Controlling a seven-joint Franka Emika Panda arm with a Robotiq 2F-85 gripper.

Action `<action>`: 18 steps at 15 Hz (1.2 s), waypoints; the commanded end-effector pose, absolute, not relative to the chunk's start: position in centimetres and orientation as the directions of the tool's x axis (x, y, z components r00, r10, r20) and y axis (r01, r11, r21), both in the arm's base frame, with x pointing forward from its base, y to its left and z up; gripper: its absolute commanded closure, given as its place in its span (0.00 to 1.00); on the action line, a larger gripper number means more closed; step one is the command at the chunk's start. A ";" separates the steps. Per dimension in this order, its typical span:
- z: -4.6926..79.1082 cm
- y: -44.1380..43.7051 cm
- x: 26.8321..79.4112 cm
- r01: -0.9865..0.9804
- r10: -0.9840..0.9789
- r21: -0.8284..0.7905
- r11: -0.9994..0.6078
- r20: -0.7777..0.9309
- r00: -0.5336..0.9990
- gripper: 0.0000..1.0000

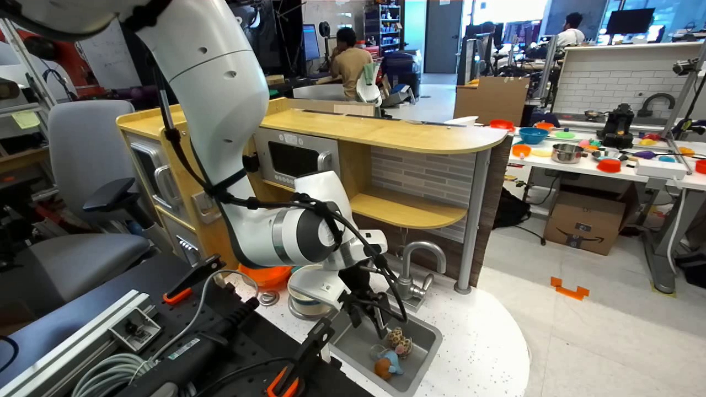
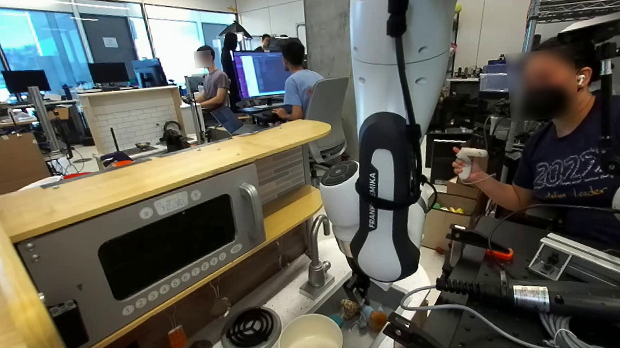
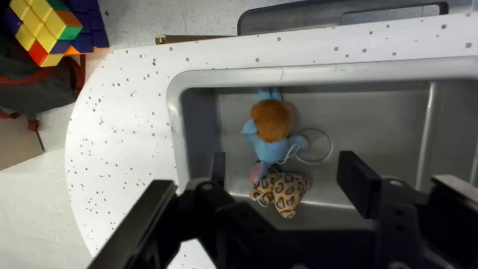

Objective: Move the toy from the orange bowl to the sink

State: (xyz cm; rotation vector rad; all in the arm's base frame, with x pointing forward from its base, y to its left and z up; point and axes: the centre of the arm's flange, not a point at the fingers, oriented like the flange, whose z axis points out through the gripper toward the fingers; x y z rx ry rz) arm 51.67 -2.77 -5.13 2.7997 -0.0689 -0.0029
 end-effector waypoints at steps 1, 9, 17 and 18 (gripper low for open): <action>-0.8 -0.5 49.8 -0.009 0.003 0.266 -0.964 0.047 0.999 0.00; 9.0 5.3 42.7 0.088 0.122 0.218 -0.972 0.146 0.982 0.00; 17.8 10.9 32.7 0.144 0.164 0.113 -0.983 0.194 0.967 0.00; 18.4 11.2 31.3 0.158 0.175 0.107 -0.982 0.185 0.967 0.00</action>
